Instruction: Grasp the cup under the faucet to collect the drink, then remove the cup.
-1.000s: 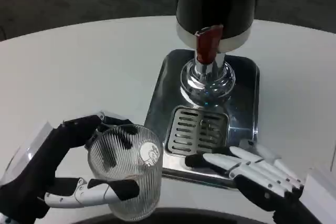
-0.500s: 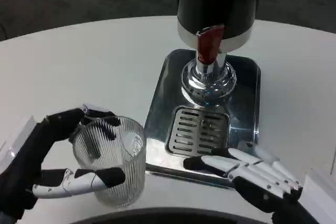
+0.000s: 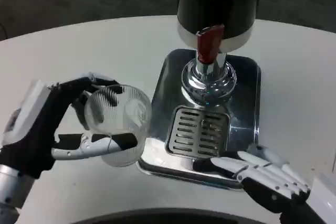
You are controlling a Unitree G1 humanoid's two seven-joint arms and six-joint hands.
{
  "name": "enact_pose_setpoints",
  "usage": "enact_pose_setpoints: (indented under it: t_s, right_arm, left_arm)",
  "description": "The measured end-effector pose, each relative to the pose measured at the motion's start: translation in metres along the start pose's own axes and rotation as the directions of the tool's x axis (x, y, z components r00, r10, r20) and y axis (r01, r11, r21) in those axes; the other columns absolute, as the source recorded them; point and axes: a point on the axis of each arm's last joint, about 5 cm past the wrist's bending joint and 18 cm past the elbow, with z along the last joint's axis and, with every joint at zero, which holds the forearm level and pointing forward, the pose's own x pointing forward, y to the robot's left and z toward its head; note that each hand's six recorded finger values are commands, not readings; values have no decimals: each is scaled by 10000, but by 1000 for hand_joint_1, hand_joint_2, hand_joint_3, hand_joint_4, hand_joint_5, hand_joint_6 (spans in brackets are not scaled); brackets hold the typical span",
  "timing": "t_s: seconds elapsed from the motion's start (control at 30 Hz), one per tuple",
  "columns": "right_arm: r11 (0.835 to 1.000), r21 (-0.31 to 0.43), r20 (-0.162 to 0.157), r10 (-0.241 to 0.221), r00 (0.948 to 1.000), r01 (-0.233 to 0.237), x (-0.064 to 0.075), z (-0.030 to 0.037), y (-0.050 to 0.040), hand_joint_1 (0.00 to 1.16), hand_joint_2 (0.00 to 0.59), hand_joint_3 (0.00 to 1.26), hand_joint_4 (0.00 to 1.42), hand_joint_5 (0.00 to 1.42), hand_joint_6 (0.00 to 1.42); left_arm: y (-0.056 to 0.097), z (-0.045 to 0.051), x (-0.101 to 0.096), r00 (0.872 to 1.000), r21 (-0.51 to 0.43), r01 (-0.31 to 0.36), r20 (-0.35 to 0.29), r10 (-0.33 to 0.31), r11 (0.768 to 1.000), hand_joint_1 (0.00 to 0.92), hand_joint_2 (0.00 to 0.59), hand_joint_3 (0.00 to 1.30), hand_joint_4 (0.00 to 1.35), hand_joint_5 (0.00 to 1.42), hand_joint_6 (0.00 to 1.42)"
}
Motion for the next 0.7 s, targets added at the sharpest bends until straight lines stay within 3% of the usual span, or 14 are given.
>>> enact_pose_setpoints:
  t_s: [0.3, 0.57, 0.7]
  right_arm:
    - [9999, 63, -134, -134, 9998, 135, -40, 12, -8, 625, 456, 222, 206, 130, 1]
    - [9998, -4, -277, -175, 9995, 175, -66, 11, -21, 621, 455, 226, 207, 130, 1]
    - [9997, 26, -403, -221, 9989, 222, -86, 12, -29, 620, 455, 227, 207, 130, 1]
  left_arm:
    - [-256, -59, 234, 9994, 47, 350, -33, -350, 9994, 775, 0, 701, 784, 893, 979]
    - [-463, -13, 481, 9995, -152, 247, 193, -244, 9996, 772, 1, 701, 784, 895, 979]
    - [-567, -6, 556, 9997, -215, 241, -31, -242, 9995, 768, 0, 701, 784, 895, 979]
